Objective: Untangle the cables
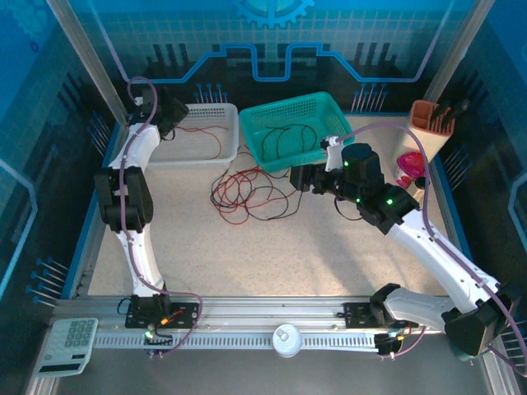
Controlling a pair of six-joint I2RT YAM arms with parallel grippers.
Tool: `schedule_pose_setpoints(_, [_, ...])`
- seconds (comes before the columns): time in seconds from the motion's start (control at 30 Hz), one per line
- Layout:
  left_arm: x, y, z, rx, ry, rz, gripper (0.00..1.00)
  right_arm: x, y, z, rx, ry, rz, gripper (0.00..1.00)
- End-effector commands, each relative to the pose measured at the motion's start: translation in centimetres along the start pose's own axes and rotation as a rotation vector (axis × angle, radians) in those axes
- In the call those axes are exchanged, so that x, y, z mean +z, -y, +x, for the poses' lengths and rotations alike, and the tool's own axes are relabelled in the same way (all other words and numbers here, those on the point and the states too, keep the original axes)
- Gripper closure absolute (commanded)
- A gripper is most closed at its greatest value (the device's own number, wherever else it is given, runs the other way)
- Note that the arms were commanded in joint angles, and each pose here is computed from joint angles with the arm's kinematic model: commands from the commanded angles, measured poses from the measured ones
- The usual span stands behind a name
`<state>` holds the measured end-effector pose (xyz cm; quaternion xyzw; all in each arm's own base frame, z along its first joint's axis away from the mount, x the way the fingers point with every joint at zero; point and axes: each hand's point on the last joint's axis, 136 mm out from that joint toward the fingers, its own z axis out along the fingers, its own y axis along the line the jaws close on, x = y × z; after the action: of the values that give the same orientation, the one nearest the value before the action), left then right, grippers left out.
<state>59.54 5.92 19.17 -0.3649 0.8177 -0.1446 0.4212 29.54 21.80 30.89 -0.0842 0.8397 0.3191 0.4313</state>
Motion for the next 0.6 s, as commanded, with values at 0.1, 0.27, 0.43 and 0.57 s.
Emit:
schedule_pose_setpoints(0.1, [-8.2,5.7,-1.2,0.09,0.037,0.167,0.31,1.0,1.5,0.4,0.0,-0.037,0.065,0.26])
schedule_pose_setpoints(0.27, [-14.4,8.6,3.5,0.171,0.006,0.297,0.28,4.0,2.9,3.4,0.053,-0.134,0.084,0.27])
schedule_pose_setpoints(0.43, [-19.3,7.7,10.3,0.211,-0.055,0.365,0.28,6.3,5.6,7.0,0.109,-0.218,0.152,0.28])
schedule_pose_setpoints(0.57, [-21.6,5.5,16.1,0.208,-0.125,0.387,0.27,7.1,8.3,9.4,0.156,-0.261,0.221,0.3])
